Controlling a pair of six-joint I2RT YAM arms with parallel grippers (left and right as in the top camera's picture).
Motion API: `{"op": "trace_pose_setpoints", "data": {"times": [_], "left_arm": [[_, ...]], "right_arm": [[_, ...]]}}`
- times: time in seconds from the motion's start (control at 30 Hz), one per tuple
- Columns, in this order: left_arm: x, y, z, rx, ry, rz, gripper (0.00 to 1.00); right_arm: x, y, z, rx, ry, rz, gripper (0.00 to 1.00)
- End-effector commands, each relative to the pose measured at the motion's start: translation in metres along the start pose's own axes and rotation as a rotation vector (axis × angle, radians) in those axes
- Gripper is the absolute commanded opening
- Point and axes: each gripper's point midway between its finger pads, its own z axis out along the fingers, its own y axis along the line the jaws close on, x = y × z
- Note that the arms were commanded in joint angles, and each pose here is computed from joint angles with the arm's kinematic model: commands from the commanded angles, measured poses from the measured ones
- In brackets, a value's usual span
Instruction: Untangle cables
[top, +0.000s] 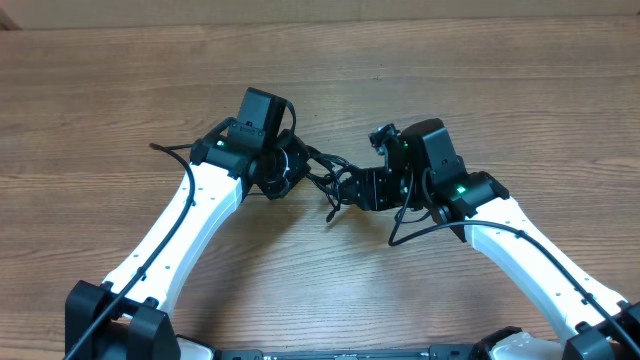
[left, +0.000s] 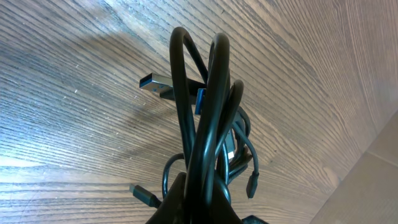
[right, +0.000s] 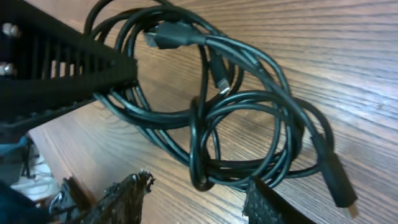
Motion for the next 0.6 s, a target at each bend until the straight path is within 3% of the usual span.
{"op": "trace_pose_setpoints", "data": {"times": [0.0,0.27,0.43,0.57], "left_arm": [[-0.001,-0.014,-0.011,0.049,-0.004,0.024,0.04],[0.012,-0.03,-0.012,0.127,0.073,0.031,0.04],[0.013,-0.032,-0.012,0.133,0.081,0.033,0.04],[0.015,-0.032,-0.013,0.137,0.089,0.034,0.04]], "right_arm": [[-0.007,0.011,-0.005,-0.042,-0.014,-0.041,0.52],[-0.008,0.011,-0.005,-0.042,-0.017,-0.042,0.59],[-0.011,0.012,-0.005,-0.044,-0.03,-0.05,0.4],[-0.012,0.012,-0.005,-0.044,-0.033,-0.052,0.39]]}}
